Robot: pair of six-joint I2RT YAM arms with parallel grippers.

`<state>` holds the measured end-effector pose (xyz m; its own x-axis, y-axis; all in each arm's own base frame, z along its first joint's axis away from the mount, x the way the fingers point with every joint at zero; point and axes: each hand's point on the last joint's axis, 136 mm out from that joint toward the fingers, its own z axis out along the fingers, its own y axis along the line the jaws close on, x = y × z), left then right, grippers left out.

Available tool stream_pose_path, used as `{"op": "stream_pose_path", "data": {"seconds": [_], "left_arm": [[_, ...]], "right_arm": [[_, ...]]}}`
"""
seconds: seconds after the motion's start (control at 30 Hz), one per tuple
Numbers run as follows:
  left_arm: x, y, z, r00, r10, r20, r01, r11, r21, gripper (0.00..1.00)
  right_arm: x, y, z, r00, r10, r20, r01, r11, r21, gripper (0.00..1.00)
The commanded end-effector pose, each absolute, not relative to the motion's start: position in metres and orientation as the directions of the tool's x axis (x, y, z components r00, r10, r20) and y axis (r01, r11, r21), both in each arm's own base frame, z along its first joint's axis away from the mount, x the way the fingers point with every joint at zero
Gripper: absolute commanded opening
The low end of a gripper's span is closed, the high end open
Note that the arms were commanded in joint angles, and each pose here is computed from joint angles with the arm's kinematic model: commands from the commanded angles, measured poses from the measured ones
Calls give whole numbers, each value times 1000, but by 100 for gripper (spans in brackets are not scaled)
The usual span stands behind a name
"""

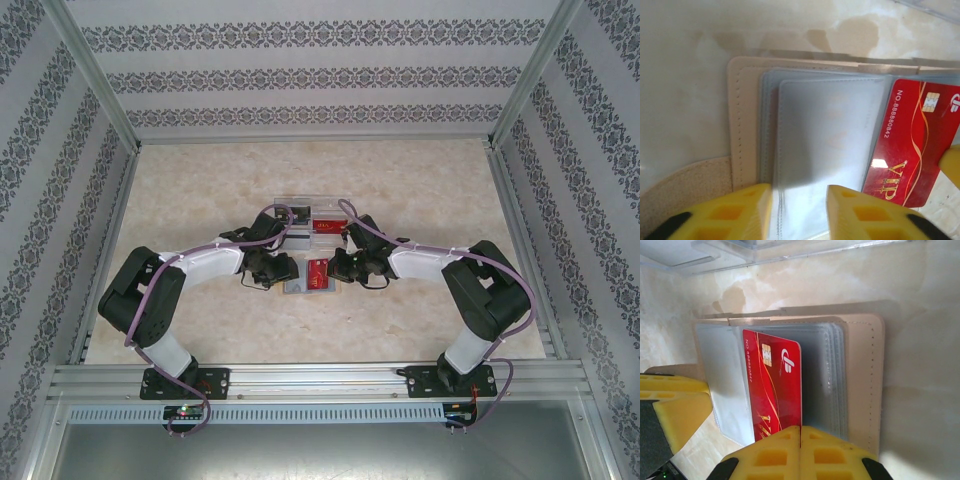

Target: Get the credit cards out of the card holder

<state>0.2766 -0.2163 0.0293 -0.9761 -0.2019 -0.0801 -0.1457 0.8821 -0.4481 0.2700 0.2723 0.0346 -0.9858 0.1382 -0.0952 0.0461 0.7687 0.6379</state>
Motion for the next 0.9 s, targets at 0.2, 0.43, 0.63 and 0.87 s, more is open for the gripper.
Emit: {"op": "stream_pose_path", "data": {"seconds": [0.2,0.43,0.63,0.87], "left_arm": [[275,-210,44,-974,-207,-86,-151,890,-429,56],[284,-213,72,-964,-227,-141,-139,876,-462,66],[291,-215,92,-952,-247,-180,-131,862,-490,75],[293,-205,111,-931,-283,-232,-140,860,-491,100]], "right_arm": [[270,277,59,-979,98,-178,-41,765,643,0],[268,268,89,-966,38,-257,-128,790,599,0],[265,263,112,-945,-56,-321,-232,809,540,0],[267,262,139,-880,-202,-431,-396,813,427,0]]}}
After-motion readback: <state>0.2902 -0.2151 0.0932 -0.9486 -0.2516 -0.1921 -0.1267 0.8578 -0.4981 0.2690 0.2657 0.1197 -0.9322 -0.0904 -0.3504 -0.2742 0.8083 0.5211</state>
